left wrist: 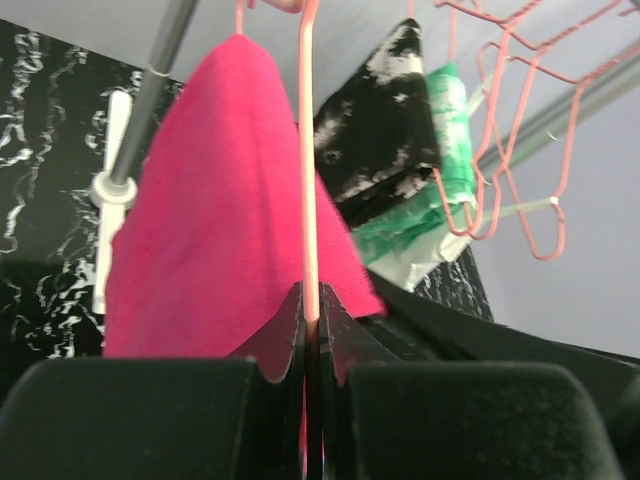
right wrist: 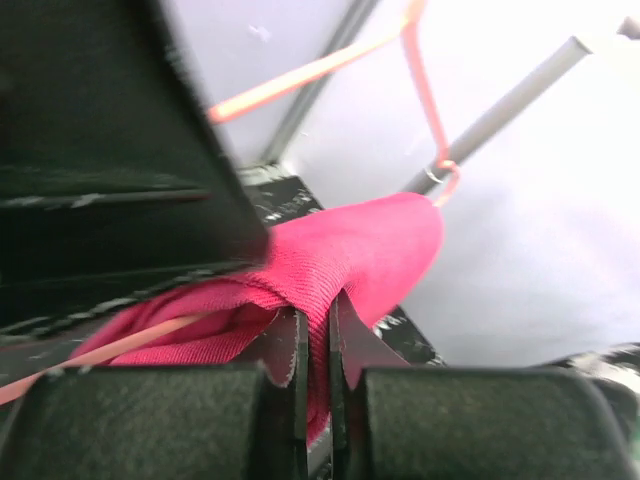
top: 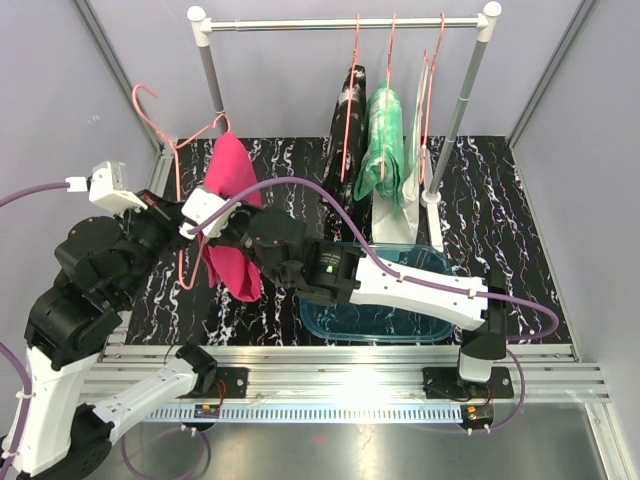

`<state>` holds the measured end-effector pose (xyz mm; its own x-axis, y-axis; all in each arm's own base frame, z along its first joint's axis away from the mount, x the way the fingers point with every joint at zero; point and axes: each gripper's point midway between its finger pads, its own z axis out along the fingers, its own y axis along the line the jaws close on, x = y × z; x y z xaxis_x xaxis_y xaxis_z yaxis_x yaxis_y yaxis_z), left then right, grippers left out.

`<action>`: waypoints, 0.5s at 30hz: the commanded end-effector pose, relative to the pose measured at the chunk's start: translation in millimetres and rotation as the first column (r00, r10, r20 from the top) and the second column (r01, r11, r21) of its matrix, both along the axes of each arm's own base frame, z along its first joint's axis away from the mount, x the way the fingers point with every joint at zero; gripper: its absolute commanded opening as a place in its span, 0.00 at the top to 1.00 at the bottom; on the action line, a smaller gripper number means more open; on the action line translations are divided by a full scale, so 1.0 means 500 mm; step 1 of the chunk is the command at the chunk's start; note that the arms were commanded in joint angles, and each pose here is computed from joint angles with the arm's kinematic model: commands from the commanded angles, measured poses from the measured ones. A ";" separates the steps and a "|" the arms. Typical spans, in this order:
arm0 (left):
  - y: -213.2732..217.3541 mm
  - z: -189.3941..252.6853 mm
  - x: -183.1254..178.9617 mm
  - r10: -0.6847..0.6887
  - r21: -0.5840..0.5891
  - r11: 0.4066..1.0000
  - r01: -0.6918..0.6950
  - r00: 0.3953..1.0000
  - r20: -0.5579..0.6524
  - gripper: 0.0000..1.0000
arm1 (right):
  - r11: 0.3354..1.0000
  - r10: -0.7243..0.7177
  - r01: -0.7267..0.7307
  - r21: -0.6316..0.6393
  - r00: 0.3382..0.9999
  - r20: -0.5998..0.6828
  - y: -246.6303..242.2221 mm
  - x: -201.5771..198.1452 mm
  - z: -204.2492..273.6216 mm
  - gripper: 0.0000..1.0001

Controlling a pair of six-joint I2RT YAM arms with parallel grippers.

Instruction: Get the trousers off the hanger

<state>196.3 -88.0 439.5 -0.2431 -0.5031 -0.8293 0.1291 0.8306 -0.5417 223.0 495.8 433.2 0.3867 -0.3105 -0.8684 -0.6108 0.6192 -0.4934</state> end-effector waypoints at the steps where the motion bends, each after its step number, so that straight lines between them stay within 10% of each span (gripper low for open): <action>1: 0.050 0.027 0.005 0.120 -0.010 0.993 -0.119 0.989 0.088 1.00 | 0.943 -0.132 0.093 0.321 0.986 0.103 -0.130 -0.003 0.254 1.00; 15: 0.062 -0.091 0.001 0.145 0.055 0.988 -0.144 0.989 -0.005 1.00 | 0.882 -0.232 0.144 0.448 0.961 0.148 -0.232 -0.007 0.410 1.00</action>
